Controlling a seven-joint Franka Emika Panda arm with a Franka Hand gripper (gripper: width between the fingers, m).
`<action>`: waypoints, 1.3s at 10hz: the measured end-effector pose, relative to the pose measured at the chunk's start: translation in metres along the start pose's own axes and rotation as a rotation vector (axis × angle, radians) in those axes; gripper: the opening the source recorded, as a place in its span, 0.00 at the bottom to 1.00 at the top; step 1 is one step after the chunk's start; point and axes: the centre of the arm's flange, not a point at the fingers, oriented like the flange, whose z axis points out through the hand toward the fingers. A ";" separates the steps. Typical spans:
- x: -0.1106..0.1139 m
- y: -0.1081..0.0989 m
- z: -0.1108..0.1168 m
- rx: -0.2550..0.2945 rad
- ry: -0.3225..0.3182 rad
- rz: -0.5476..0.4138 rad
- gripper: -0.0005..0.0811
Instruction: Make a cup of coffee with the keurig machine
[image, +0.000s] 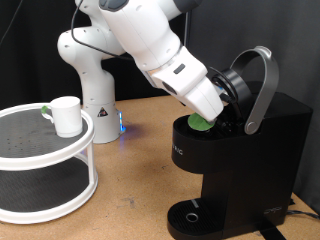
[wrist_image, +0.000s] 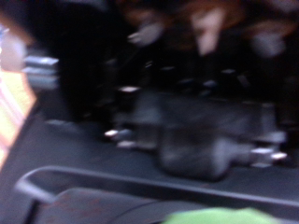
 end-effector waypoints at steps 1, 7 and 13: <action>-0.005 -0.001 0.003 0.009 -0.023 -0.003 0.99; -0.024 -0.012 0.000 0.028 -0.035 -0.078 0.99; -0.031 -0.020 0.005 0.037 -0.028 -0.077 0.99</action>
